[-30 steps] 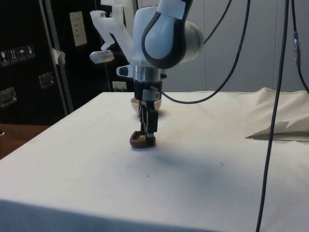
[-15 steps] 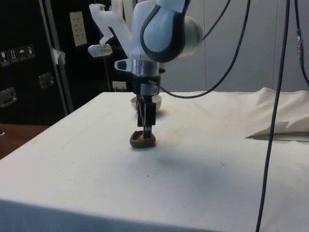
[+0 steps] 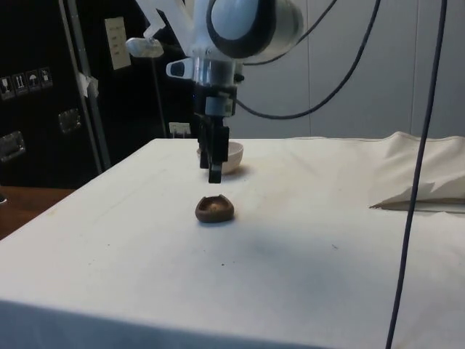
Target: Pour the coffee beans from the cup into the bowl.
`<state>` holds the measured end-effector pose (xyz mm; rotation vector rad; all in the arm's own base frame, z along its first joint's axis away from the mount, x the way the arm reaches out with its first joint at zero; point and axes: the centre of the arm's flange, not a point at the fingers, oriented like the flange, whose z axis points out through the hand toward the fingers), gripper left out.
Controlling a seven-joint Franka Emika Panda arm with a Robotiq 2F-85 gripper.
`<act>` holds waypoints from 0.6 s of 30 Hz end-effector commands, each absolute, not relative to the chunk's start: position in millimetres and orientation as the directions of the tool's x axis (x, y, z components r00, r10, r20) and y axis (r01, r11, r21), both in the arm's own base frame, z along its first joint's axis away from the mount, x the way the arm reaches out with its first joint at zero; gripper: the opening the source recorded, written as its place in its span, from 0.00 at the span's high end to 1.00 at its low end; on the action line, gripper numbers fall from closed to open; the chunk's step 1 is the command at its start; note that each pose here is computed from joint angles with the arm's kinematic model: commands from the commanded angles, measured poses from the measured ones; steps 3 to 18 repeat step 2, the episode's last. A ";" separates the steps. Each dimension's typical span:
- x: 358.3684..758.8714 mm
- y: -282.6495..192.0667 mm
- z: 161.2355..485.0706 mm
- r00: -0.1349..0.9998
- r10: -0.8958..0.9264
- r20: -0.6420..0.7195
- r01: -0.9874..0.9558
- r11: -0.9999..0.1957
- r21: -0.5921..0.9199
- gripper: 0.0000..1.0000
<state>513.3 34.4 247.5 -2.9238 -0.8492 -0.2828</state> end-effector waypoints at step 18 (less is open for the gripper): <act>512.6 32.9 253.5 0.831 0.520 0.197 0.535 -0.845 -0.025 0.00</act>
